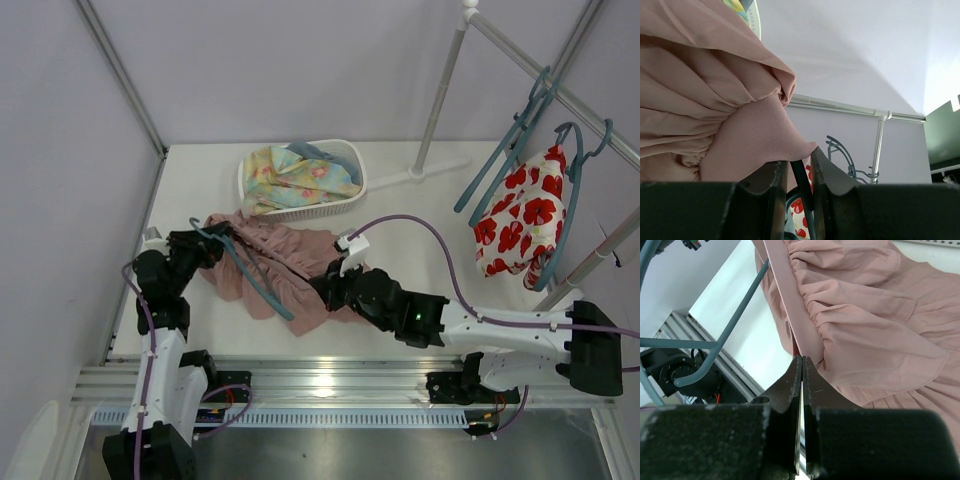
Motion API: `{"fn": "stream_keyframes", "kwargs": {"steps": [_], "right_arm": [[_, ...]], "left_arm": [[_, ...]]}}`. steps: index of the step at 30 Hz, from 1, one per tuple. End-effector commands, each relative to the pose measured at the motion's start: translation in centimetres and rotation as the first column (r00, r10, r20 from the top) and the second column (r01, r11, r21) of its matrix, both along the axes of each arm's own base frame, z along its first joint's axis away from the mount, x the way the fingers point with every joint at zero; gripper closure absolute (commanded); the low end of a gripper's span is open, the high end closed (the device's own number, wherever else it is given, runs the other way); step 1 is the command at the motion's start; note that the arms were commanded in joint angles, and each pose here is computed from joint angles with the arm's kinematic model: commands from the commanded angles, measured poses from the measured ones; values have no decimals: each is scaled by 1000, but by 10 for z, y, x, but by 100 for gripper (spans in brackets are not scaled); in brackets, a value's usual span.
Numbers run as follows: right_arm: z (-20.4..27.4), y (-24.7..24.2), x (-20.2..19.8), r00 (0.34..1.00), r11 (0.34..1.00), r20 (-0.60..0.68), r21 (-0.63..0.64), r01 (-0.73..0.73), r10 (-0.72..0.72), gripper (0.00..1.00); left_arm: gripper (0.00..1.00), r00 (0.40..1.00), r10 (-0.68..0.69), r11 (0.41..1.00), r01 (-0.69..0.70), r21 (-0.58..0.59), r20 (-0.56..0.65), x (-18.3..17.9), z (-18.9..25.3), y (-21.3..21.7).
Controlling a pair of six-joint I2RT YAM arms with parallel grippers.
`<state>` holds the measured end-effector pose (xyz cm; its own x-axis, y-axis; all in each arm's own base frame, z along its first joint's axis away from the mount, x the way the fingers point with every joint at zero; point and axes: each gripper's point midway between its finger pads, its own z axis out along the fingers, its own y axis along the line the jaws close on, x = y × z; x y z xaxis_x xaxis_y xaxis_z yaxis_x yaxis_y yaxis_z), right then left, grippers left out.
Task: Place the skirt on the hanger
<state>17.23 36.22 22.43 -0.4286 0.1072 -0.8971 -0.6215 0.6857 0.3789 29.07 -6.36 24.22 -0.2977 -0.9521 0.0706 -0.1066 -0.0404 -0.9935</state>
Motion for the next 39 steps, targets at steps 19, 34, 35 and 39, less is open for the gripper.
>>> {"fn": "stream_keyframes", "kwargs": {"steps": [19, 34, 35, 39], "right_arm": [[24, -3, -1, 998, 995, 0, 79, 67, -67, 100], [7, 9, -22, 998, 996, -39, 70, 61, -59, 100], [9, 10, -22, 998, 995, -37, 77, 61, -58, 100], [17, 9, -20, 997, 994, -26, 86, 69, -67, 100]], "left_arm": [[100, 966, 253, 967, -252, -23, 56, 10, 38, 44], [100, 943, 321, 947, -317, -55, 84, 19, 70, 57], [100, 941, 330, 944, -326, -55, 80, 18, 69, 58], [100, 941, 335, 942, -333, -43, 51, 17, 56, 59]]}}
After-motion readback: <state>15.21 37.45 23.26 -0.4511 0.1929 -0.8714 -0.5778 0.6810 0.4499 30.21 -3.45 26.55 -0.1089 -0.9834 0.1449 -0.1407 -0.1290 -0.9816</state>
